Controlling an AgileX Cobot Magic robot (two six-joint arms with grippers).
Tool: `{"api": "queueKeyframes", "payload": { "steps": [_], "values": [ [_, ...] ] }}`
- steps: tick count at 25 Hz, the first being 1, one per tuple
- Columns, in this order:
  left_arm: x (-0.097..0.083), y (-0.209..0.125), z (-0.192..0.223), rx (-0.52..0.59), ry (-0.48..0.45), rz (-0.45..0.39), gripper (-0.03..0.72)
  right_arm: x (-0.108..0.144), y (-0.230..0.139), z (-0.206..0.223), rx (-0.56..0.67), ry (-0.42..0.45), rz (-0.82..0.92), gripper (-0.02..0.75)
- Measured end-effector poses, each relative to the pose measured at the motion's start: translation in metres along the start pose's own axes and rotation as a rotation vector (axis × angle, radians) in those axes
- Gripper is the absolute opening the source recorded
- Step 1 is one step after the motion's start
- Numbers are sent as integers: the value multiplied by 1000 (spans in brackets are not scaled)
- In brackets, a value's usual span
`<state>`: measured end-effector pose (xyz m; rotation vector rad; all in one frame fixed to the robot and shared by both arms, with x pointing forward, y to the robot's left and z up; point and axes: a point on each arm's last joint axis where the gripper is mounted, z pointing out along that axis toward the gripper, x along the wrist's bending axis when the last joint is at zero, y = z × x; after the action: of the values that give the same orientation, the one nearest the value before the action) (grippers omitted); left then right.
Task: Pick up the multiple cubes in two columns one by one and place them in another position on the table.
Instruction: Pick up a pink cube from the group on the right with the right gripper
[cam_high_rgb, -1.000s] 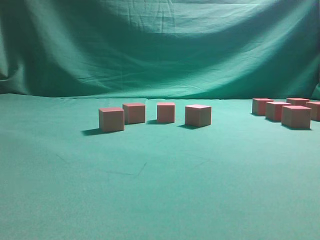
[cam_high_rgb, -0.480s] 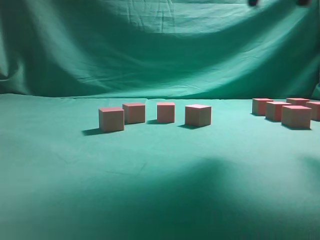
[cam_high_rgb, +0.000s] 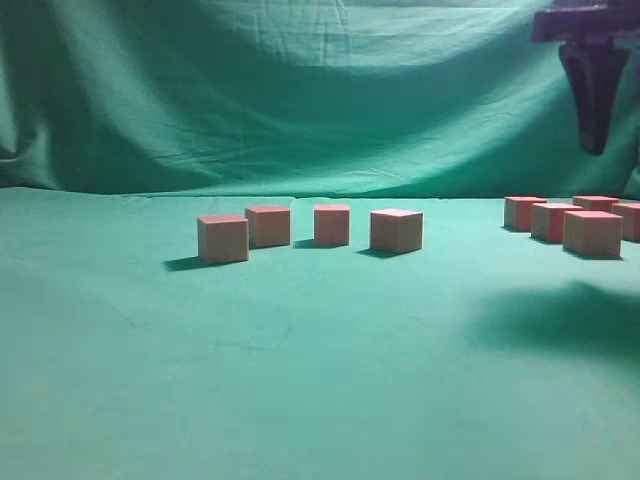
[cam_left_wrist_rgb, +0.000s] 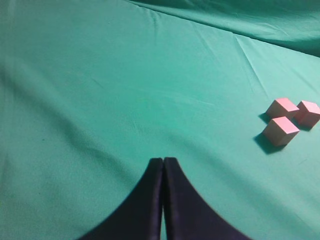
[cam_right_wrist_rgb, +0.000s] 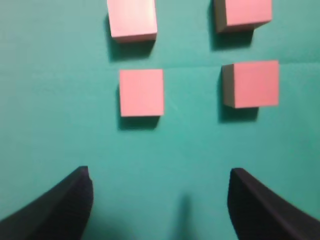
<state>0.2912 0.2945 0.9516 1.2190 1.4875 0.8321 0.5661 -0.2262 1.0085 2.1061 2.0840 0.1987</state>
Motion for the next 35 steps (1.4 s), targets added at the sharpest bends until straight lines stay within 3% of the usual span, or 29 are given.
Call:
{"api": "queueKeyframes", "payload": {
  "steps": [13, 22, 23, 25, 26, 29, 35],
  "values": [
    [0, 0, 0, 0, 0, 0, 0, 9, 21, 54, -83, 32, -8, 554],
    [0, 0, 0, 0, 0, 0, 0, 10, 23, 75, -63, 17, -25, 554],
    [0, 0, 0, 0, 0, 0, 0, 10, 23, 76, -60, 13, -29, 509],
    [0, 0, 0, 0, 0, 0, 0, 10, 23, 79, -56, 7, -35, 490],
    [0, 0, 0, 0, 0, 0, 0, 10, 22, 80, -53, 5, -37, 403],
    [0, 0, 0, 0, 0, 0, 0, 10, 22, 81, -49, 3, -38, 260],
    [0, 0, 0, 0, 0, 0, 0, 10, 32, 63, -4, -20, -48, 265]
  ]
}}
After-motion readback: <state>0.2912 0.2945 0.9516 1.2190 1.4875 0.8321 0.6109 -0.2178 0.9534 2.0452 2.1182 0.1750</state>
